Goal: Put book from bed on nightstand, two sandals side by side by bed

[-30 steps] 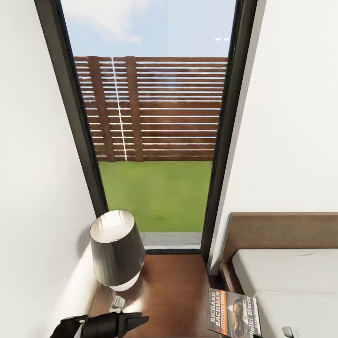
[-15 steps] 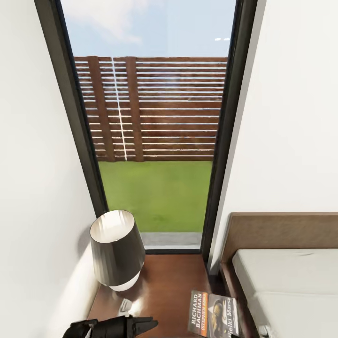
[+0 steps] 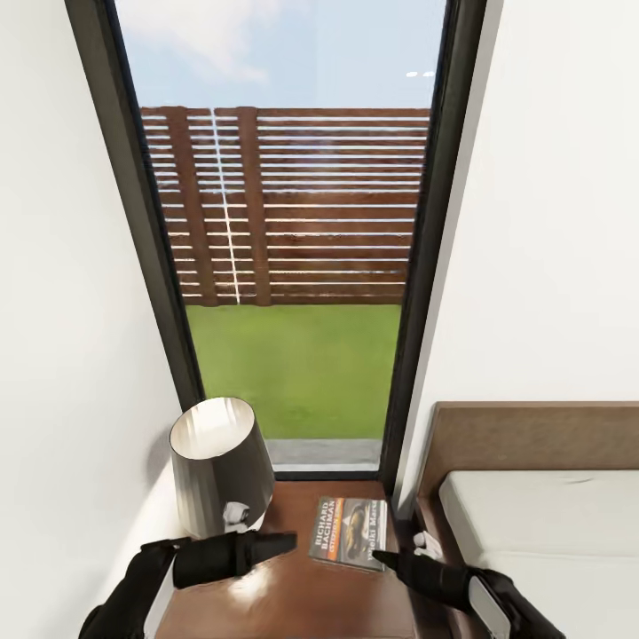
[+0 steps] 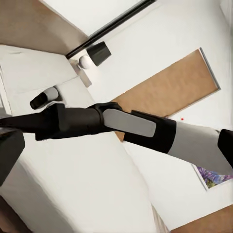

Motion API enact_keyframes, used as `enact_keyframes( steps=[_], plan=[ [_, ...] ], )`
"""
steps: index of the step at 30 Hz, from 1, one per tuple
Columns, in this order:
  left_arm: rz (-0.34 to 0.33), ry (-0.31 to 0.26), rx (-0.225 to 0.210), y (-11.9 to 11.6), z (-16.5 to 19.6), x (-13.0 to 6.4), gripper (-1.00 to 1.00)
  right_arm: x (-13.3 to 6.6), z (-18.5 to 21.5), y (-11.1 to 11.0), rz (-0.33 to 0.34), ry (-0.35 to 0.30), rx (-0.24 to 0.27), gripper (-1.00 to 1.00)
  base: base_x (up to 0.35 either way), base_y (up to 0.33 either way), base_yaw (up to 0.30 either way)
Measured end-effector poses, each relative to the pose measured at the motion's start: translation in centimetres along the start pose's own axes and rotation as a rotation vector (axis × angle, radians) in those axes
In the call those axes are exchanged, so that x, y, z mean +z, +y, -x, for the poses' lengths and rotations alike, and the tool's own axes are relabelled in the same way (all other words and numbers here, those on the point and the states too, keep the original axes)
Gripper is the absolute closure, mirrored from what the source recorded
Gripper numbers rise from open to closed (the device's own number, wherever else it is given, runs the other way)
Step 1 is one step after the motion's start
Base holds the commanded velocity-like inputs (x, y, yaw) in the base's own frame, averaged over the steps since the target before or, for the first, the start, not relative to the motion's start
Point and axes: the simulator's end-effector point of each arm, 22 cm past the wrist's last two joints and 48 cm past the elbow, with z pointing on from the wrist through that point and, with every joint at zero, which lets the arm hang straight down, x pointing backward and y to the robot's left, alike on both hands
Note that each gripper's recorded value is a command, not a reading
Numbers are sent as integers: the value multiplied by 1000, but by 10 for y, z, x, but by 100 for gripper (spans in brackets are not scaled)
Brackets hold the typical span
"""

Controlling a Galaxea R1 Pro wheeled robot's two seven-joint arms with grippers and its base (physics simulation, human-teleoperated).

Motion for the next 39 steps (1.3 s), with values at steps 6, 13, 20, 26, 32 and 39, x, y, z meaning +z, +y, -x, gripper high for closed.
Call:
enact_keyframes(
  steps=[6, 13, 20, 26, 32, 39],
  plan=[
    [-1, -2, 5, -4, 6, 0, -100, 7, 15, 17, 47, -69, 81, 100, 0, 0, 0],
    [3, -3, 2, -3, 5, 1, -100, 9, 20, 22, 64, -97, 120, 100, 0, 0, 0],
    [3, -4, 0, -3, 5, 2, -100, 8, 21, 29, 102, -97, 213, 100, 0, 0, 0],
    [4, -4, -1, -2, 5, 2, -100, 8, 18, 31, 112, -80, 248, 100, 0, 0, 0],
    [8, -7, -11, 2, 2, 7, -100, 13, 0, 33, 108, -4, 303, 100, 0, 0, 0],
    [20, -8, -12, 11, 0, 8, -100, 20, -3, 31, 114, 7, 312, 100, 0, 0, 0]
  ],
)
